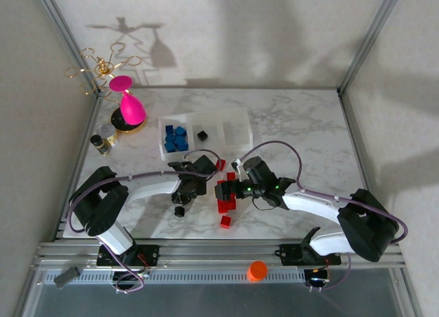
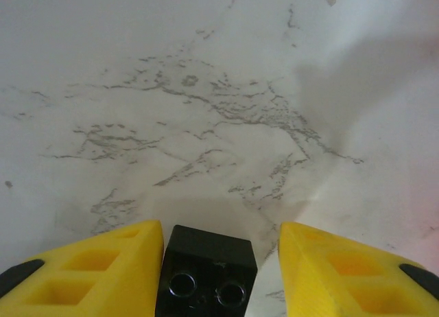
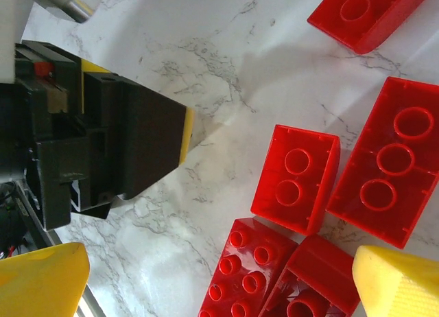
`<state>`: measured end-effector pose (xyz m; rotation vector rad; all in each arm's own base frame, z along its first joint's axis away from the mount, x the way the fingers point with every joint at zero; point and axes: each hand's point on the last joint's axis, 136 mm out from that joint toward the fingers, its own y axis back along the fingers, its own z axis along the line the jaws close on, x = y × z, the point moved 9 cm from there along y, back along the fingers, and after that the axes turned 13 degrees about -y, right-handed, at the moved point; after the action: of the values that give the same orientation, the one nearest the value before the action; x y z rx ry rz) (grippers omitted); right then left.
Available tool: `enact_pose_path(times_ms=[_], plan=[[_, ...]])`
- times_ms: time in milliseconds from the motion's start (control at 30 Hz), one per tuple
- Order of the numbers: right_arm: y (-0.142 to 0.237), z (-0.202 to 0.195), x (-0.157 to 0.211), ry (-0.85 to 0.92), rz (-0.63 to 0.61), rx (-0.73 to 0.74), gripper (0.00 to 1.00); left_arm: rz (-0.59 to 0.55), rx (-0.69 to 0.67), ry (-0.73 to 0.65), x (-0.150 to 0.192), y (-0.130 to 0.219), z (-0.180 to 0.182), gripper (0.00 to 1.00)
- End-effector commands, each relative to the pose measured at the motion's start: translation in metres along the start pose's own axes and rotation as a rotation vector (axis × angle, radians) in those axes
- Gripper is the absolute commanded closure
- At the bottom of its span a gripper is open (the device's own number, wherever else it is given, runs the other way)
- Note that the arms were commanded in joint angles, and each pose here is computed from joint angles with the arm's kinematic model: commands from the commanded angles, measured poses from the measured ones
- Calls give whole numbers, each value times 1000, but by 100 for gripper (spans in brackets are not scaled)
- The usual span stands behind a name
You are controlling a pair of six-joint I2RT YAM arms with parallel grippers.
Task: Sort the legos into containers by color
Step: Pick up the lego from the middle-left of the table.
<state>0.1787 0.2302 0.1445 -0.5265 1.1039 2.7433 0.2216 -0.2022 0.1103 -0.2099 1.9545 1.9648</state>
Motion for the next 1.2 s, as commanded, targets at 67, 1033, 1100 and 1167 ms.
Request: enact_pose_path(times_ms=[67, 1033, 1100, 1167], plan=[[0, 0, 1, 4, -5, 14, 1, 22, -26, -32, 4, -7, -2, 53], [38, -13, -37, -80, -125, -33, 1, -185, 13, 2, -58, 53, -20, 65], [46, -16, -47, -97, -157, -37, 1, -216, 5, 15, -76, 59, -22, 65], [54, -16, -59, -105, -191, -47, 1, -259, -16, 31, -98, 66, -24, 65]])
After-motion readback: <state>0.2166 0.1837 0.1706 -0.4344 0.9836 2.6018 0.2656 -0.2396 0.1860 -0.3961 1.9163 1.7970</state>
